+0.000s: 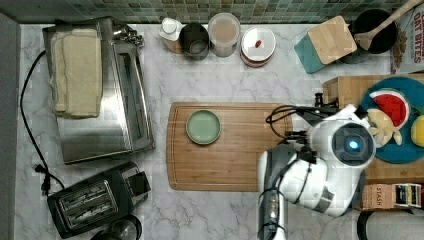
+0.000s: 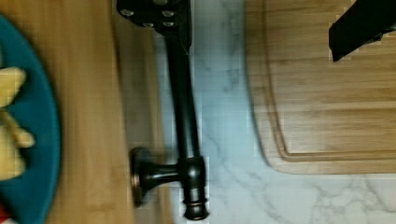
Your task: Open the drawer.
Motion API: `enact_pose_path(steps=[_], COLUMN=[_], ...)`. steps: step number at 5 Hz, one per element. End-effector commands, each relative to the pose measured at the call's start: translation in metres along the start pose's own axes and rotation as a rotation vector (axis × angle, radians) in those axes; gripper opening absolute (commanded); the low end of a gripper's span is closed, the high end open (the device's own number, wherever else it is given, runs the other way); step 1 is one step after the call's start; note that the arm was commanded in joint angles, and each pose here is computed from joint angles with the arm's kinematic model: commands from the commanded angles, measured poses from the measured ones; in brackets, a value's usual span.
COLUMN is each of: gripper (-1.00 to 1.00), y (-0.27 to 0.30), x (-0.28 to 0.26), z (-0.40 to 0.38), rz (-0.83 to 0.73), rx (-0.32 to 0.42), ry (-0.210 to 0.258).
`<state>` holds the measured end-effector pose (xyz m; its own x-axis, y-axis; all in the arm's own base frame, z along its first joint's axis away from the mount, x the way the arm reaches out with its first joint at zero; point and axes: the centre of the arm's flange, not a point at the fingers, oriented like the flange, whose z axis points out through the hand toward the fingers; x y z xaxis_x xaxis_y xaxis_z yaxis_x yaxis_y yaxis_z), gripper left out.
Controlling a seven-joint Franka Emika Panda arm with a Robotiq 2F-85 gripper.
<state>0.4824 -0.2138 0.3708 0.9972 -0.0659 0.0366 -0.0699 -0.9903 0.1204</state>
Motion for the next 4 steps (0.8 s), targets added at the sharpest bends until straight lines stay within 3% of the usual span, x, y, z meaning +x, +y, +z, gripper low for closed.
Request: enact_pose_path(steps=[1,4], gripper=[1.0,1.0], y=[0.011,0.012], x=[-0.007,-0.03], z=[0.01,0.045], rz=[-0.137,-0.111], rx=[-0.065,-0.017], ry=[0.073,0.112])
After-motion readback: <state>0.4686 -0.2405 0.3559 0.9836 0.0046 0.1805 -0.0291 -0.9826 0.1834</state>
